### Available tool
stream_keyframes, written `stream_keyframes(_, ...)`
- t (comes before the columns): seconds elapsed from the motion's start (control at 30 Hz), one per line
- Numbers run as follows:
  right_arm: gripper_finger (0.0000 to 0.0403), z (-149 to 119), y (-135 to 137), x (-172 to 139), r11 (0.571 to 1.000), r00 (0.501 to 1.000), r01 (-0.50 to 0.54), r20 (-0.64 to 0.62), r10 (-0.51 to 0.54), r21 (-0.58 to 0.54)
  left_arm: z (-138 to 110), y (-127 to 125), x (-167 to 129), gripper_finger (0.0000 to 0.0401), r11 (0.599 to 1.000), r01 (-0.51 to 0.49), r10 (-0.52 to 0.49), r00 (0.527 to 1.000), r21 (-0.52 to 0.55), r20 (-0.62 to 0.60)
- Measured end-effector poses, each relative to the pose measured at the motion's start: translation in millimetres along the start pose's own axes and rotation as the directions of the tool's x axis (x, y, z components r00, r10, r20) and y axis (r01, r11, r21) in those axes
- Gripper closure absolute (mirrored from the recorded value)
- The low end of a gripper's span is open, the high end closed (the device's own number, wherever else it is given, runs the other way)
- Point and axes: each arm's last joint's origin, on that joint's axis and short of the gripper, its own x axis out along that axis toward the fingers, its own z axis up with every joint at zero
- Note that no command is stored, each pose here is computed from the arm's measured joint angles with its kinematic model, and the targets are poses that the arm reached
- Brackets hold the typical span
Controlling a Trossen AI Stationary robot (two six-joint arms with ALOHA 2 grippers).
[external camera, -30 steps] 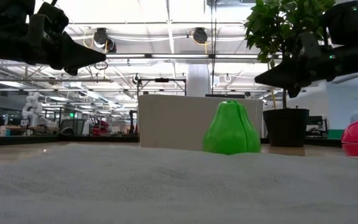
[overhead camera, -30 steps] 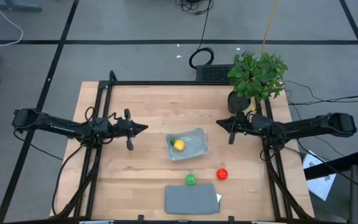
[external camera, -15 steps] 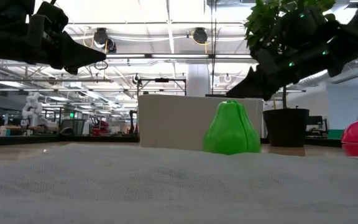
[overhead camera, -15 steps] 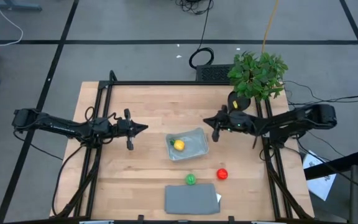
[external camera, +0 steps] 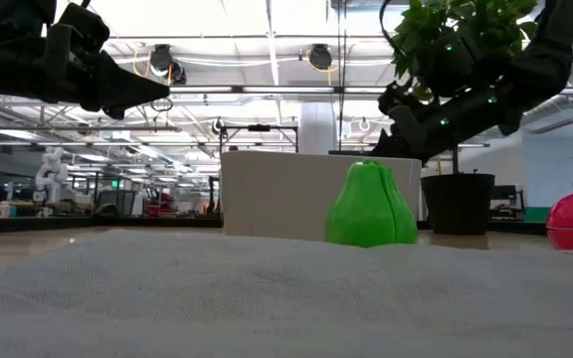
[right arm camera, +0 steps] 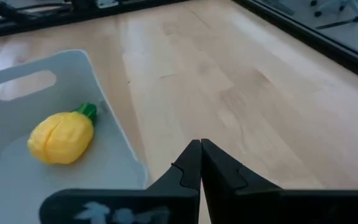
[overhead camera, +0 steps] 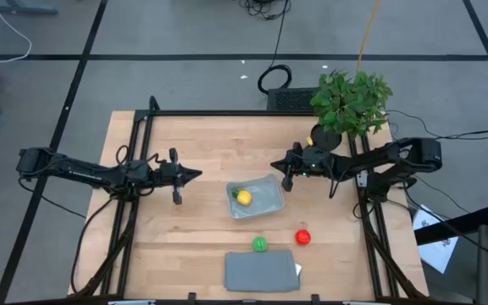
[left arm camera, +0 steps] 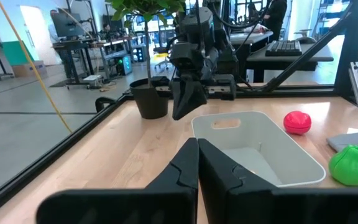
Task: Pick and placing Produce into tupperware
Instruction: Adjust the gray bin on the table
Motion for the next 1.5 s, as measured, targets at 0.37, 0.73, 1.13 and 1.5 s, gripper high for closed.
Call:
stream_keyframes(0.37,0.0403,-0.7,1.2,8.6,0.995,0.996,-0.086,-0.038,0.084,-0.048,0.0,0.0,0.0,0.0383,1.0,0.0,0.0,1.0,0.001,0.0)
stream_keyframes(0.73,0.0403,-0.9,2.6,8.4,0.993,0.992,-0.119,-0.043,0.118,-0.028,0.0,0.0,0.0,0.0382,1.0,0.0,0.0,1.0,0.013,0.0)
stream_keyframes(1.13,0.0403,-2.2,13.3,7.7,0.985,0.984,-0.171,-0.051,0.17,-0.014,0.1,0.0,0.0,0.0382,1.0,0.0,0.0,1.0,0.013,0.001)
stream_keyframes(1.5,0.0403,-4.7,15.8,7.4,0.984,0.982,-0.175,-0.074,0.176,0.02,0.1,0.0,0.0,0.0382,1.0,0.0,0.0,1.0,0.011,0.001)
